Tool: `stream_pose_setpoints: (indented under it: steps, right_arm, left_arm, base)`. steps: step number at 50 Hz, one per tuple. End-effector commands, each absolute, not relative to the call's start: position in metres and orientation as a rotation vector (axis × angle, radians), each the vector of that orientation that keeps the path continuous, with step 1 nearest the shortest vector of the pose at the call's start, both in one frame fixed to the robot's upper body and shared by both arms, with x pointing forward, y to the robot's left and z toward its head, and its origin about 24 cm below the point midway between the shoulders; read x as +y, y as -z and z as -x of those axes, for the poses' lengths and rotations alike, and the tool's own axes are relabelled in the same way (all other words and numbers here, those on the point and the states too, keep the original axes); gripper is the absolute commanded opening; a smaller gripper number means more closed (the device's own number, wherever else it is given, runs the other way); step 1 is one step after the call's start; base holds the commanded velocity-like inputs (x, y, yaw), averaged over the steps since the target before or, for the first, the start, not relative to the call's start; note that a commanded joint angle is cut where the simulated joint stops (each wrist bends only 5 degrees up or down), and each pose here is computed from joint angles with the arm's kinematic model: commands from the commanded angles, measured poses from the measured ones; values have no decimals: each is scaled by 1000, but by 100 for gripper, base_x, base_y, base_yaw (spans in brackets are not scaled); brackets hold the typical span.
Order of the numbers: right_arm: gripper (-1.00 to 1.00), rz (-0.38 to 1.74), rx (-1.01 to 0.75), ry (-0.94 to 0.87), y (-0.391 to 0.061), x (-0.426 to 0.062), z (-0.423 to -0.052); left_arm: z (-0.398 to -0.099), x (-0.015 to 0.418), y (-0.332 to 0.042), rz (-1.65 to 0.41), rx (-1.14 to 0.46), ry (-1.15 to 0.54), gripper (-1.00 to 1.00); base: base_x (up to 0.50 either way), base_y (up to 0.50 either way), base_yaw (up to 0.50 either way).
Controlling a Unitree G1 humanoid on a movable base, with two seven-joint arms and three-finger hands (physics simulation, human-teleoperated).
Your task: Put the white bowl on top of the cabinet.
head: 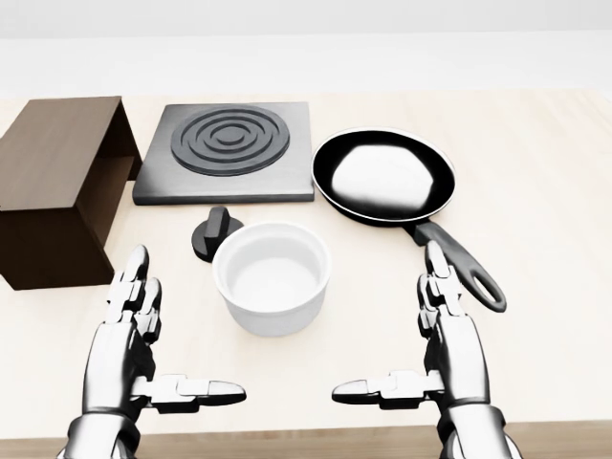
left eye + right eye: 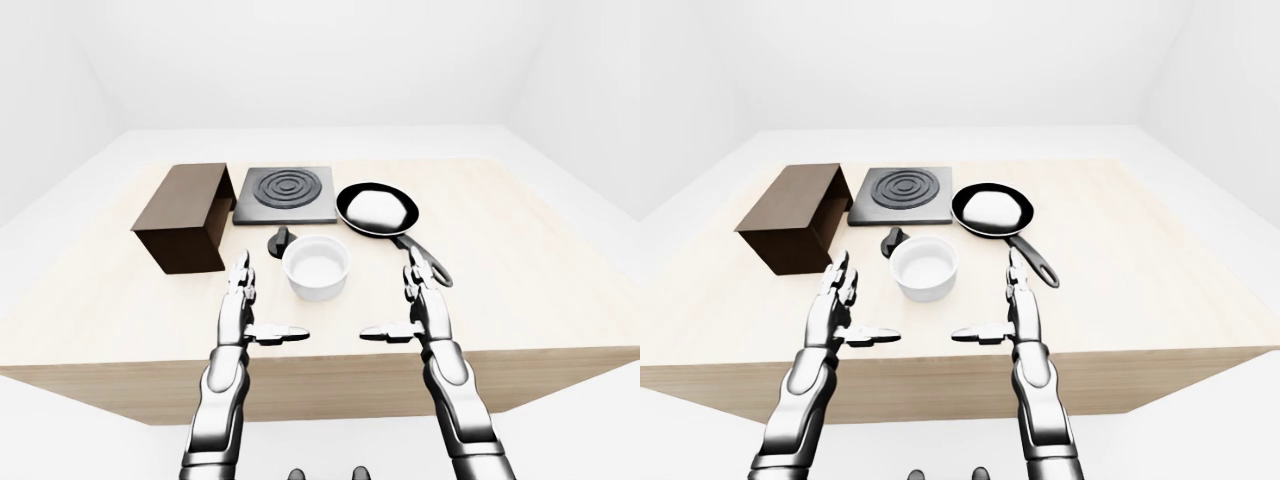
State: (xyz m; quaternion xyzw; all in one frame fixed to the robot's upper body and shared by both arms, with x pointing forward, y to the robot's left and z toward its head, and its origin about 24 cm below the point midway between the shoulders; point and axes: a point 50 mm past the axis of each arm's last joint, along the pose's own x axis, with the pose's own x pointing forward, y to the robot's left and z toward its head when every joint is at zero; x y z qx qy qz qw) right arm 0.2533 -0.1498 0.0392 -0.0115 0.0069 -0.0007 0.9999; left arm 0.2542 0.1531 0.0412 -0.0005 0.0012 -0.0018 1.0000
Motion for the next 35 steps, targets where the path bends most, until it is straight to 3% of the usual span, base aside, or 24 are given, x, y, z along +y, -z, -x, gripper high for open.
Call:
stream_pose_setpoints:
  steps: [1, 23, 35]
  right_arm:
    - [100, 83, 45, 3, -34, -148, -250]
    - [100, 100, 63, -31, -29, -144, -252]
    - [100, 103, 53, -34, -31, -144, -249]
  left_arm:
    - [-256, 160, -40, 2, 11, 10, 100]
    - [-256, 153, -34, -15, 27, 41, 100]
    - [-257, 150, -32, -13, 42, 66, 100]
  base:
    - [0, 0, 0]
    - [0, 0, 0]
    - [17, 0, 0]
